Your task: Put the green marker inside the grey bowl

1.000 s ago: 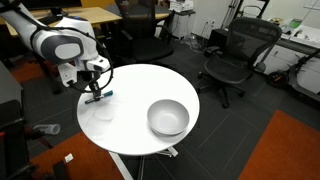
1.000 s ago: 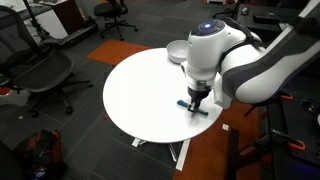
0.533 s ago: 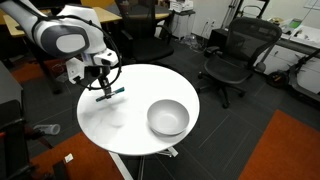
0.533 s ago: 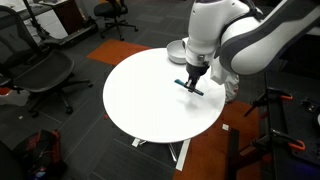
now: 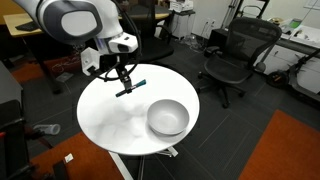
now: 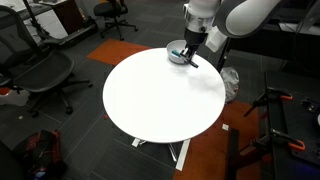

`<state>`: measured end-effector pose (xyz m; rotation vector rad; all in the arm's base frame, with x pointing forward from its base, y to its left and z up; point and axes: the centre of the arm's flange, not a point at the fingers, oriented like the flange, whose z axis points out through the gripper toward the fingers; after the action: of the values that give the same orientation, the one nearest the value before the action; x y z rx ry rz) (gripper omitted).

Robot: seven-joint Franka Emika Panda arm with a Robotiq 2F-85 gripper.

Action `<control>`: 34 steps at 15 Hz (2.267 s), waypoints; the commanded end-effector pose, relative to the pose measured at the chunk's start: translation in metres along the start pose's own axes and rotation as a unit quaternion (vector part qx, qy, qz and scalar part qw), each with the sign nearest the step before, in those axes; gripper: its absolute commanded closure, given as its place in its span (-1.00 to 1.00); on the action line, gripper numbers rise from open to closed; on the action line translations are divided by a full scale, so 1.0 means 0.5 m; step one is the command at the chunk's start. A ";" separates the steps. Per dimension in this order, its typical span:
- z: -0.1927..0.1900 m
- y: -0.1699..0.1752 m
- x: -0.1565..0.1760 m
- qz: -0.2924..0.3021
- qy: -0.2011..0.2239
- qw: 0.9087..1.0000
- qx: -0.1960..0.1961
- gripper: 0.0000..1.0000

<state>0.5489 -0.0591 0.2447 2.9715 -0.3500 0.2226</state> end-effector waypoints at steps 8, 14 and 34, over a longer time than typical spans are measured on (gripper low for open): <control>-0.033 0.181 0.205 0.035 0.006 0.999 -0.041 0.91; 0.043 0.236 0.249 0.049 -0.007 0.998 -0.043 0.91; 0.106 0.247 0.268 0.065 -0.016 0.998 -0.023 -1.00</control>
<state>0.6483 -0.2121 0.2247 2.8846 -0.5593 0.1977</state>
